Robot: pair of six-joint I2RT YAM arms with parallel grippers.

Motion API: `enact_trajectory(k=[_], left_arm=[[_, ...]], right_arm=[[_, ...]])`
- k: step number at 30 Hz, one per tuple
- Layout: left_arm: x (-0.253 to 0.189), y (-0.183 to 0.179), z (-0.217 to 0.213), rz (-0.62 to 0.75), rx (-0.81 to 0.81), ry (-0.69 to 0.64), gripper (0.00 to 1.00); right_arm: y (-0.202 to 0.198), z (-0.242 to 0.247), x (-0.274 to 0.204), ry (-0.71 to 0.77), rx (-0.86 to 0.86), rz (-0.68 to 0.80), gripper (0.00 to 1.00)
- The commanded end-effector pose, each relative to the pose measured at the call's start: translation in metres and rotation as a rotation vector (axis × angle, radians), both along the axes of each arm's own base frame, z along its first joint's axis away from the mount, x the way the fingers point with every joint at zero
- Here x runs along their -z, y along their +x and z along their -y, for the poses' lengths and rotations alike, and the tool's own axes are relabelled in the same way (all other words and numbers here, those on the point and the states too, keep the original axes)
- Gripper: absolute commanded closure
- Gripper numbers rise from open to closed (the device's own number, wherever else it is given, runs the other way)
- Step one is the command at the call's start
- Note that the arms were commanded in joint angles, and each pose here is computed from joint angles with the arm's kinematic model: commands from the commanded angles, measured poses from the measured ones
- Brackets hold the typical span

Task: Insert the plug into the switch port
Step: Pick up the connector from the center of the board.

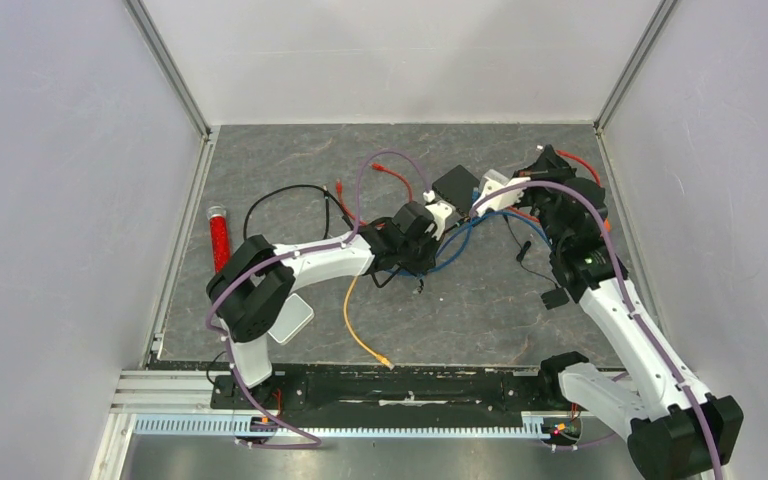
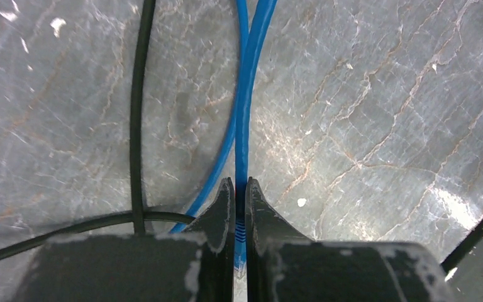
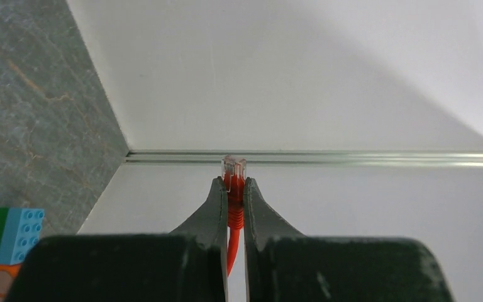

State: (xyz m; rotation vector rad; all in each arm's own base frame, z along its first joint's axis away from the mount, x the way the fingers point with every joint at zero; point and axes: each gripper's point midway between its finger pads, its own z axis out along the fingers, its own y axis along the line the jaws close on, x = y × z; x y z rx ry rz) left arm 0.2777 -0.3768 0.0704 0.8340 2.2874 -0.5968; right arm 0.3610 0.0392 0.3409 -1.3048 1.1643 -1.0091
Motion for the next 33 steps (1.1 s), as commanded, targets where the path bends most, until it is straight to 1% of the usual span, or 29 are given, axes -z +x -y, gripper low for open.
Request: enact_trajectory(k=[1,3,5,7,9,10,12,14,16,19,20,23,24,26,29,31,33], left_arm=[[0.002,-0.013,0.009,-0.078,-0.024,-0.065,0.92],[0.008,-0.017,0.006,-0.086,-0.033,-0.056,0.89],[0.012,-0.019,0.002,-0.088,-0.043,-0.052,0.82],[0.010,-0.018,-0.002,-0.074,-0.050,-0.048,0.69],[-0.002,-0.011,-0.006,-0.029,-0.068,-0.044,0.56],[-0.010,-0.007,-0.008,0.002,-0.082,-0.042,0.51],[-0.035,0.006,-0.014,0.086,-0.121,-0.053,0.44],[-0.064,0.016,-0.018,0.177,-0.150,-0.083,0.39],[-0.094,0.025,-0.023,0.265,-0.168,-0.114,0.36],[-0.140,0.032,-0.025,0.396,-0.148,-0.169,0.36],[-0.153,0.032,-0.025,0.435,-0.127,-0.183,0.36],[-0.183,0.028,-0.015,0.538,-0.024,-0.244,0.36],[-0.188,0.027,-0.011,0.570,0.025,-0.246,0.37],[-0.188,0.023,-0.003,0.608,0.107,-0.246,0.38],[-0.184,0.014,0.011,0.637,0.214,-0.281,0.38],[-0.178,0.009,0.020,0.637,0.269,-0.301,0.38],[-0.166,0.005,0.030,0.612,0.316,-0.293,0.38]], right_arm=[[-0.002,0.020,-0.079,0.192,0.107,0.233,1.00],[-0.001,0.026,-0.085,0.241,0.143,0.244,1.00],[0.001,0.033,-0.091,0.324,0.187,0.249,1.00],[0.001,0.041,-0.096,0.445,0.240,0.261,1.00],[0.000,0.047,-0.099,0.596,0.280,0.275,1.00],[0.000,0.049,-0.097,0.690,0.292,0.276,1.00],[-0.002,0.049,-0.089,0.866,0.306,0.268,1.00],[-0.004,0.050,-0.081,1.029,0.327,0.271,1.00],[-0.004,0.051,-0.072,1.185,0.357,0.271,1.00],[-0.003,0.048,-0.055,1.420,0.404,0.247,1.00],[-0.001,0.044,-0.046,1.477,0.415,0.217,1.00],[0.005,0.024,-0.009,1.709,0.449,0.100,1.00],[0.007,0.016,0.004,1.759,0.450,0.052,1.00],[0.009,-0.001,0.033,1.908,0.463,-0.040,1.00],[0.007,-0.022,0.069,2.103,0.473,-0.148,1.00],[0.005,-0.034,0.091,2.223,0.489,-0.218,1.00],[0.001,-0.044,0.113,2.293,0.521,-0.286,1.00]])
